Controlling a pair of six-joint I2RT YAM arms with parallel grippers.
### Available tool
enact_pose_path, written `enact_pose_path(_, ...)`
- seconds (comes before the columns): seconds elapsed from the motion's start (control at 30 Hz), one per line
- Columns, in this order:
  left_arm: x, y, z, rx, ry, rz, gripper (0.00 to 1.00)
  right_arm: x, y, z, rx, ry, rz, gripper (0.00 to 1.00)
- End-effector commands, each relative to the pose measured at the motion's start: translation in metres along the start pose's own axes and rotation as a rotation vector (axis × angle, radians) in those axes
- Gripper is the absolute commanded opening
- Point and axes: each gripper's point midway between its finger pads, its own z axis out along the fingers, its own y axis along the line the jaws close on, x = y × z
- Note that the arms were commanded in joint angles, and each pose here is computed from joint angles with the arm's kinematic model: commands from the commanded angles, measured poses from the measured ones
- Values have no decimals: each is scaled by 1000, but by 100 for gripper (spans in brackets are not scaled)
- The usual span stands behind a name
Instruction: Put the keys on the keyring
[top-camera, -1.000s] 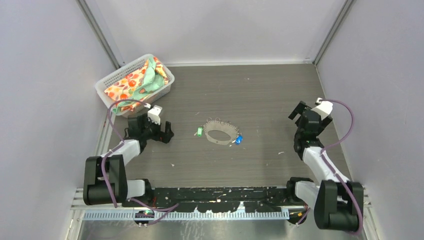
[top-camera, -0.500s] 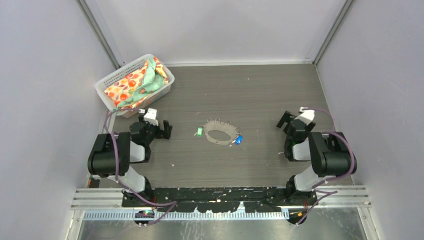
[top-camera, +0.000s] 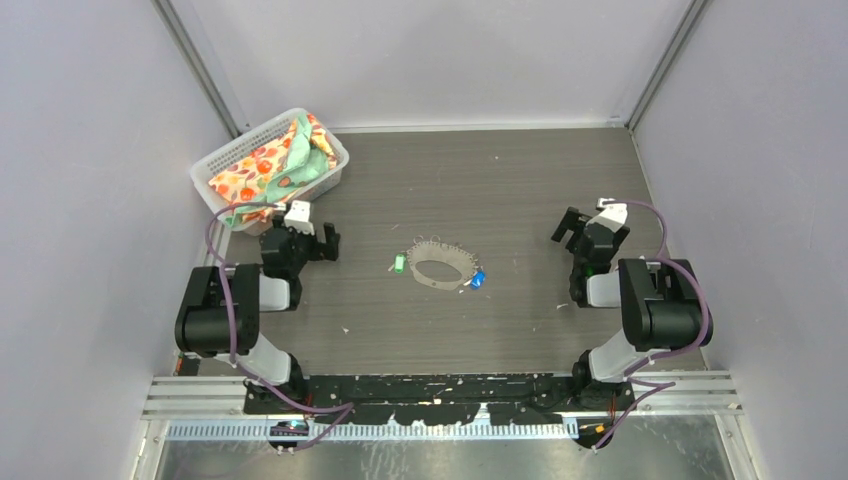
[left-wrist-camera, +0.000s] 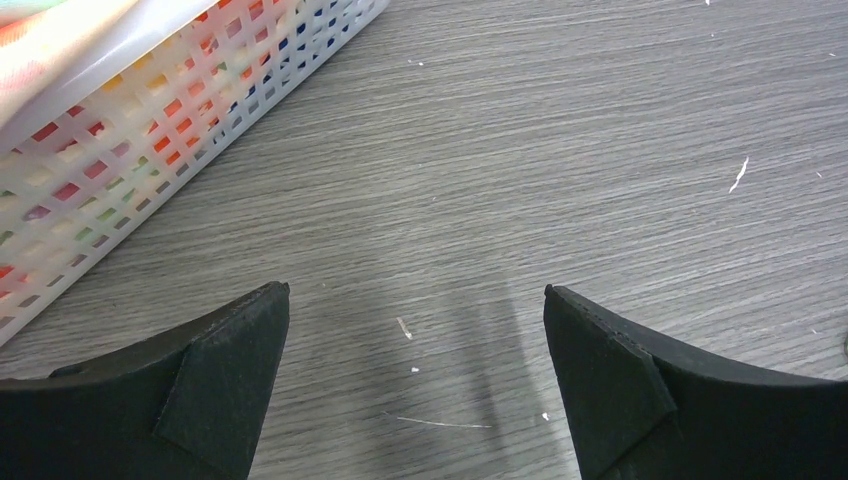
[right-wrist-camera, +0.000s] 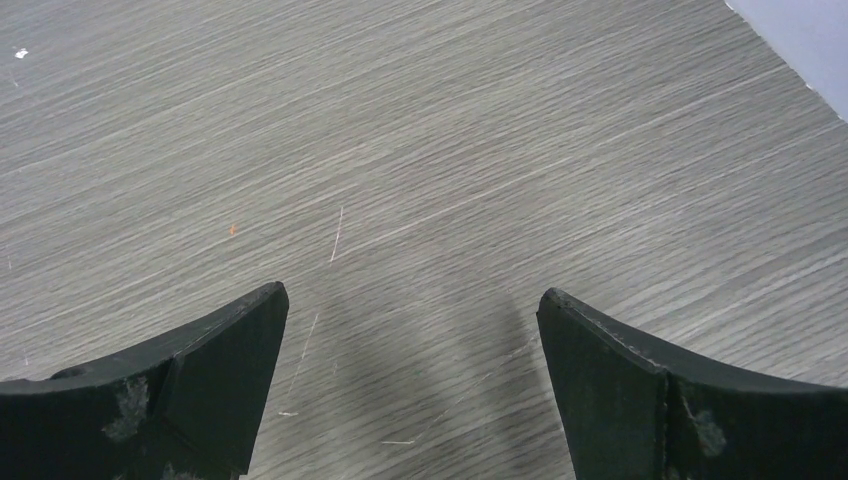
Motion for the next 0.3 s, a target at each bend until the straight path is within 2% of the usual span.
enact_pose_path(0.0,-16,3,1,-19,-49,17,100,-14,6,0,-22,-43,17,100)
enact_pose_path(0.27,-15,3,1,-19,-45,17,100,-14,6,0,-22,-44,19,100)
